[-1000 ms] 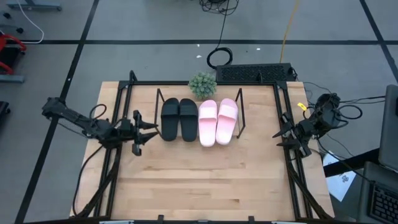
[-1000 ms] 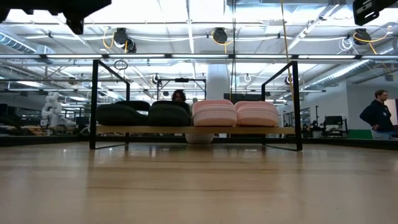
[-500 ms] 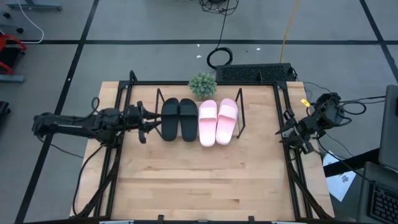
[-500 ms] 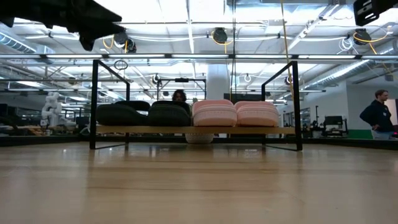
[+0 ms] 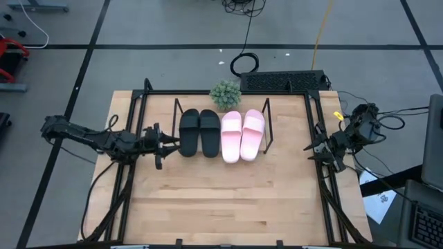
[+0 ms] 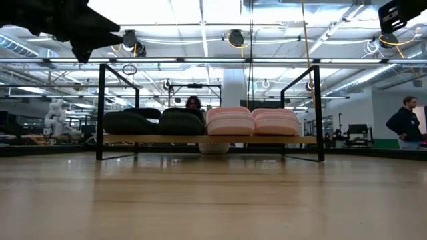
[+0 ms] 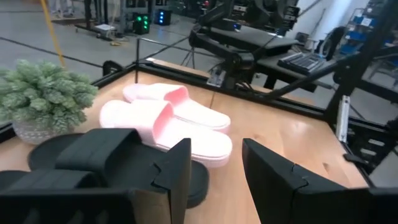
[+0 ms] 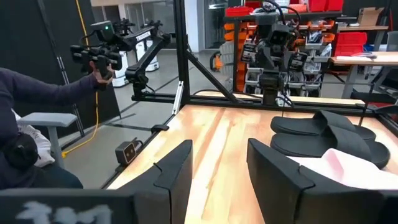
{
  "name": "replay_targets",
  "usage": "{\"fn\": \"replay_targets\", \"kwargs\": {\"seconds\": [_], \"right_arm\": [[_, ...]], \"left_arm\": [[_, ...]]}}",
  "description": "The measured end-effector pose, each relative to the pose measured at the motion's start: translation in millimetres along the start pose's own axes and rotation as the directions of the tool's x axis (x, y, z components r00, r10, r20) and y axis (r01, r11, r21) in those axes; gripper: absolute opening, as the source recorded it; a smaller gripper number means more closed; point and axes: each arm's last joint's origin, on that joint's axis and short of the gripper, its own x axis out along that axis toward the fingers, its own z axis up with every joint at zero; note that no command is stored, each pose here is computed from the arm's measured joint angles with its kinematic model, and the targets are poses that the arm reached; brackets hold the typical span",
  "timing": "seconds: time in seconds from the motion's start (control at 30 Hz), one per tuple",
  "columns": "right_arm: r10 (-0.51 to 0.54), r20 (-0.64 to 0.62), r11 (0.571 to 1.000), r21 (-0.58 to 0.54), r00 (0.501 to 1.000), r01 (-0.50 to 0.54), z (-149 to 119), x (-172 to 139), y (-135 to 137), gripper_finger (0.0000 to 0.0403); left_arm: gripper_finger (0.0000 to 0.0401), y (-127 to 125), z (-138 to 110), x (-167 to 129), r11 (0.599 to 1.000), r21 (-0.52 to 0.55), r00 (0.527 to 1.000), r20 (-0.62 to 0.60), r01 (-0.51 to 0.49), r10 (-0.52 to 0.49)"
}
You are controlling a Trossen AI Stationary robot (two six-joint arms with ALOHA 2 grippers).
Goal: Pick and place slides into the shelf
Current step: Return to Home Position
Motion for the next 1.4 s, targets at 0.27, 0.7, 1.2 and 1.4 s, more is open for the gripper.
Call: {"fn": "replay_targets", "kwargs": {"seconds": [0.27,0.7,1.2,1.4], "right_arm": [[0.004,0.010,1.000,0.026,1.000,-0.004,-28.7,24.0,11.1,0.0144],[-0.079,0.057,0.997,-0.013,0.995,0.080,-29.4,28.6,8.0,0.0144],[-0.175,-0.011,0.983,0.050,0.985,0.175,-61.5,47.7,-1.2,0.0144],[-0.166,-0.006,0.983,0.082,0.986,0.166,-75.4,57.0,-8.4,0.0144]], "left_arm": [[0.0145,-12.7,-0.6,-5.7,0.999,-0.002,0.999,0.025,0.036,-0.036],[0.0145,-10.4,4.5,-2.6,0.999,0.025,0.996,0.082,-0.021,0.019],[0.0145,-5.4,8.6,-0.1,1.000,0.012,0.995,0.102,-0.008,0.007],[0.0145,-5.4,8.5,-0.1,1.000,0.003,0.995,0.102,-0.006,0.005]]}}
